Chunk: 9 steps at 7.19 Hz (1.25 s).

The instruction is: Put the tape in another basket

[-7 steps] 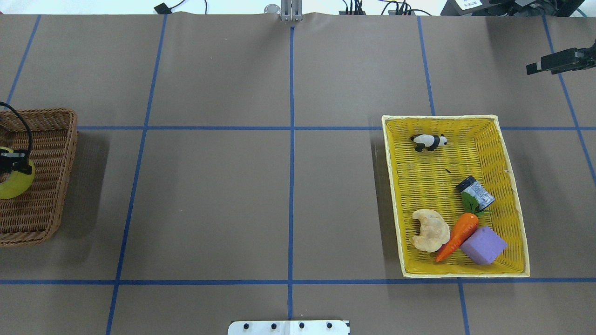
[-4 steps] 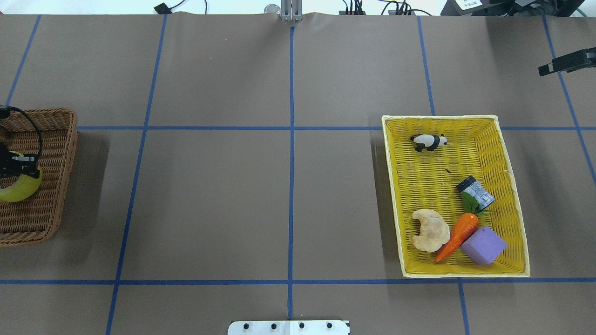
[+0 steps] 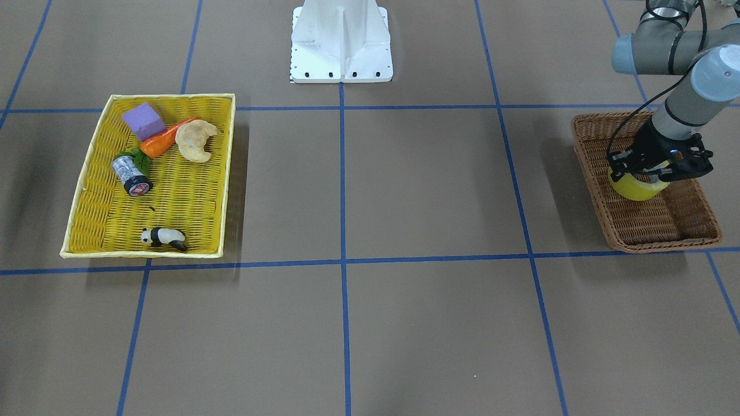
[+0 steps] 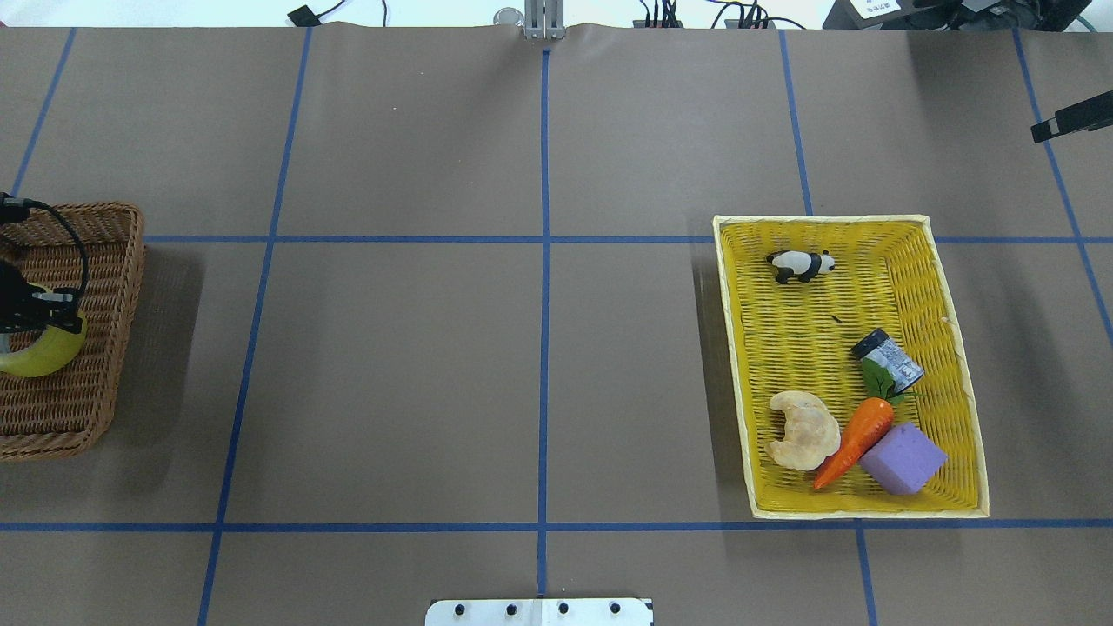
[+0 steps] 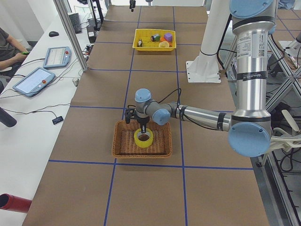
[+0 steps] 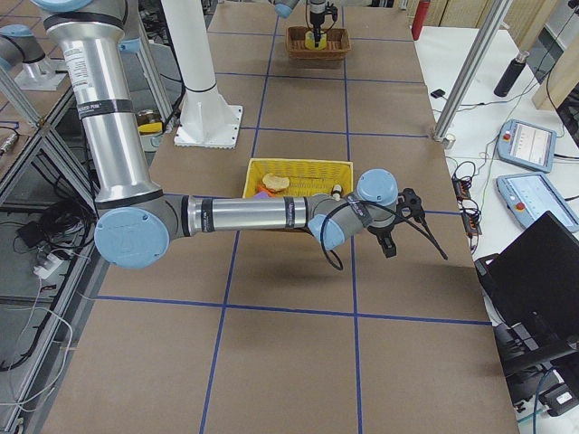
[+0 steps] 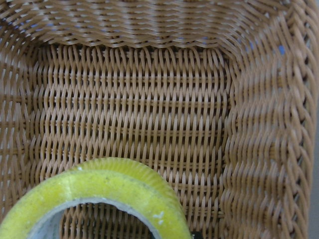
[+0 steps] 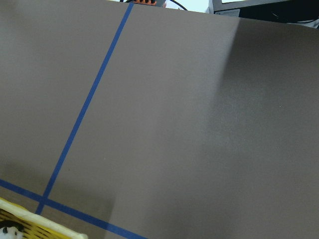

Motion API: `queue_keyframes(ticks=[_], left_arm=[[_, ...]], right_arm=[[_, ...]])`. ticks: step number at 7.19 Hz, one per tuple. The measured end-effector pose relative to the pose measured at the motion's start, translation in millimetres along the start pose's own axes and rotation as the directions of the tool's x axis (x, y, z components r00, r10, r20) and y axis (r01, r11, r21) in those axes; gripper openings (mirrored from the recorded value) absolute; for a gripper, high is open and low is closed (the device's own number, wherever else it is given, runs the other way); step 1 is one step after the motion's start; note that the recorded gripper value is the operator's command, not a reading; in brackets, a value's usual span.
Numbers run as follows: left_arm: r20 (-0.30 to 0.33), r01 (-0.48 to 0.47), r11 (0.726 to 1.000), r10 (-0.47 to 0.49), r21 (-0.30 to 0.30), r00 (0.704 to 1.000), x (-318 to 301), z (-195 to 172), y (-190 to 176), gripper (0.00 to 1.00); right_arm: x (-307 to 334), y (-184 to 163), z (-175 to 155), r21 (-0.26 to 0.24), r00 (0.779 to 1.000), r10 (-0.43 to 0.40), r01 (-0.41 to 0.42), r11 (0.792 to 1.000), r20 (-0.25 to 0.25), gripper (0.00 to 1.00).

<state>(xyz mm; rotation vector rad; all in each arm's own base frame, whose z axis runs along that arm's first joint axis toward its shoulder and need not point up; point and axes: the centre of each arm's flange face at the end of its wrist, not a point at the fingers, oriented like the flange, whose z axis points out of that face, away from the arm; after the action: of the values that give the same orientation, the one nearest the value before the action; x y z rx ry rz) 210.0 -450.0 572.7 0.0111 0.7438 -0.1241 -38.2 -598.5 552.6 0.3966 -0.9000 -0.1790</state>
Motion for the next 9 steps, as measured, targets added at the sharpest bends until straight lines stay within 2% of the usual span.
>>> queue_keyframes(ticks=[3, 4, 6, 8, 9], left_arm=[[-0.015, -0.020, 1.000, 0.020, 0.008, 1.000, 7.3, -5.5, -1.1, 0.98], [-0.035, -0.036, 0.999, 0.037, 0.014, 0.999, 13.8, -15.9, -0.8, 0.98], [-0.077, -0.116, 0.991, 0.121, 0.070, 0.990, 7.1, -58.6, -5.6, 0.98], [-0.049, -0.216, 0.970, 0.222, 0.108, 0.974, -34.3, -80.6, -4.4, 0.98], [-0.024, -0.259, 0.960, 0.263, 0.108, 0.965, -58.1, -82.5, -2.0, 0.98]], right_arm=[[2.5, 15.3, -13.4, -0.063, 0.999, -0.014, 0.012, 0.998, -0.033, 0.99], [-0.8, 22.7, -18.6, -0.079, 0.999, -0.005, 0.001, 0.997, -0.043, 0.99], [-3.9, 40.7, -26.2, -0.125, 0.998, -0.005, -0.003, 0.992, -0.064, 0.99], [-7.1, 61.8, -35.9, -0.206, 0.995, -0.030, 0.010, 0.979, -0.094, 0.99], [-12.5, 68.4, -48.2, -0.244, 0.993, -0.045, 0.017, 0.970, -0.107, 0.99]])
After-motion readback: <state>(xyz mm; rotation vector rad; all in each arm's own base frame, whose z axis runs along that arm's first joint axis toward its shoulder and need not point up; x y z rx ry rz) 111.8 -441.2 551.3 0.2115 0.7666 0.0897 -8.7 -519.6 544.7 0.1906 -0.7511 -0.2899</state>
